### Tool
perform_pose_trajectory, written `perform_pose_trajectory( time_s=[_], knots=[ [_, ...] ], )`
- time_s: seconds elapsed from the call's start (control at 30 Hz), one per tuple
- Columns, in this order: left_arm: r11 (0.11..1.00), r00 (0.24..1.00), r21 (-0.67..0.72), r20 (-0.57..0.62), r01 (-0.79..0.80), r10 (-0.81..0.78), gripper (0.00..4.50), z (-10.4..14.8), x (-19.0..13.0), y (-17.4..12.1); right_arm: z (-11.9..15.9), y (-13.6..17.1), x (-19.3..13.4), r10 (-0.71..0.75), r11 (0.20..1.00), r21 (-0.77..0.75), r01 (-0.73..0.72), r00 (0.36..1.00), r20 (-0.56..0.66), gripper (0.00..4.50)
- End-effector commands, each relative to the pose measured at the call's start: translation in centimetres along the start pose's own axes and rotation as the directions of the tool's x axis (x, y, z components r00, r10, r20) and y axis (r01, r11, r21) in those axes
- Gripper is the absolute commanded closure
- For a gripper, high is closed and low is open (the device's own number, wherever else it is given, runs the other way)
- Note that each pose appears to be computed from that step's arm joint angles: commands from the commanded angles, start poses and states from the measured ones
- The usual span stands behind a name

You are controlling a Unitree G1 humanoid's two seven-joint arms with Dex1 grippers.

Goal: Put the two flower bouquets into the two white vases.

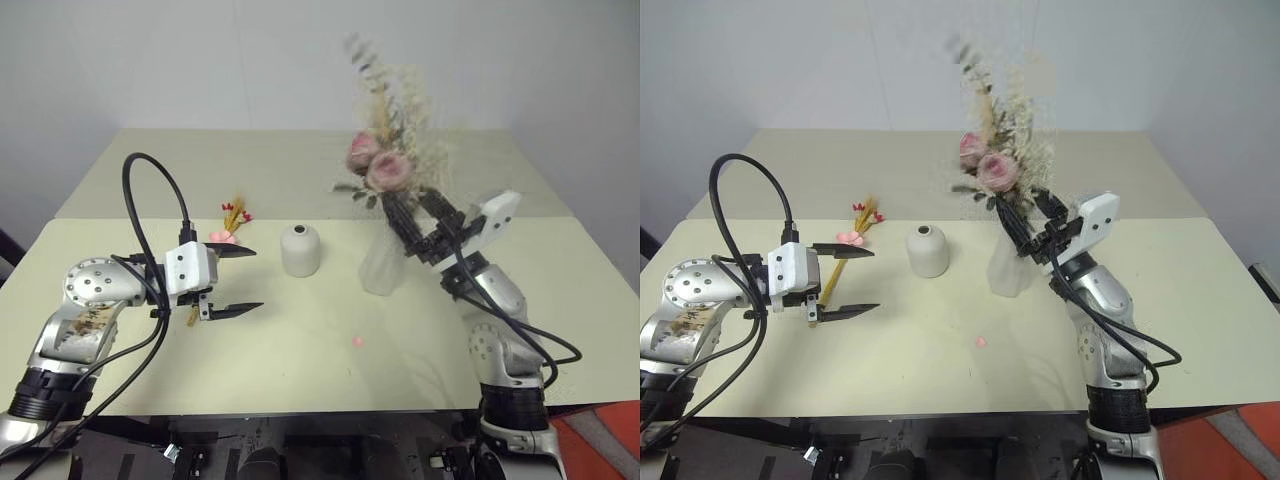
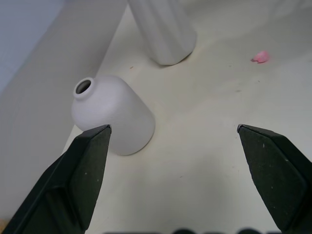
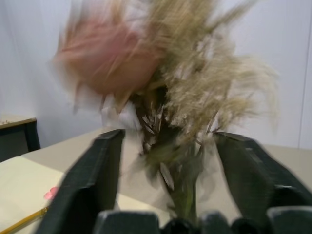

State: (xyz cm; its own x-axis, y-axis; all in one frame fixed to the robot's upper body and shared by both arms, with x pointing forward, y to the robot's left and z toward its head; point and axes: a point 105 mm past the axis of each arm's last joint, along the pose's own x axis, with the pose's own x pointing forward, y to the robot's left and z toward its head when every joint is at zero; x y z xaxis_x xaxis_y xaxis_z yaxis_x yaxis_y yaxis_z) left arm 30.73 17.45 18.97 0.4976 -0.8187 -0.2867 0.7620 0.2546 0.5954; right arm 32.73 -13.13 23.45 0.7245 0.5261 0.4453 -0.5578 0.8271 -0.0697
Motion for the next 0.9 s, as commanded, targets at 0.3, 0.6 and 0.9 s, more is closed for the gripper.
perform_pose_trajectory(
  time_s=[0.3, 0.6, 0.9],
  knots=[
    [0.804, 0.797, -0.275, -0.487, -0.527, 0.356, 0.00, -4.6, -1.0, 6.9, 1.2, 0.7, -7.4, 0.177, 0.965, -0.086, -0.246, 0.862, -0.475, 0.20],
    [0.600, 0.695, -0.467, -0.684, -0.650, 0.220, 0.00, -7.3, -0.9, 8.4, 4.4, 1.4, -8.4, 0.241, 0.906, -0.159, -0.393, 0.786, -0.569, 0.20],
    [0.512, 0.704, -0.571, -0.703, -0.641, 0.097, 0.00, -8.6, -0.7, 6.6, 5.1, 2.4, -8.5, 0.222, 0.911, -0.180, -0.372, 0.808, -0.546, 0.20]
  ],
)
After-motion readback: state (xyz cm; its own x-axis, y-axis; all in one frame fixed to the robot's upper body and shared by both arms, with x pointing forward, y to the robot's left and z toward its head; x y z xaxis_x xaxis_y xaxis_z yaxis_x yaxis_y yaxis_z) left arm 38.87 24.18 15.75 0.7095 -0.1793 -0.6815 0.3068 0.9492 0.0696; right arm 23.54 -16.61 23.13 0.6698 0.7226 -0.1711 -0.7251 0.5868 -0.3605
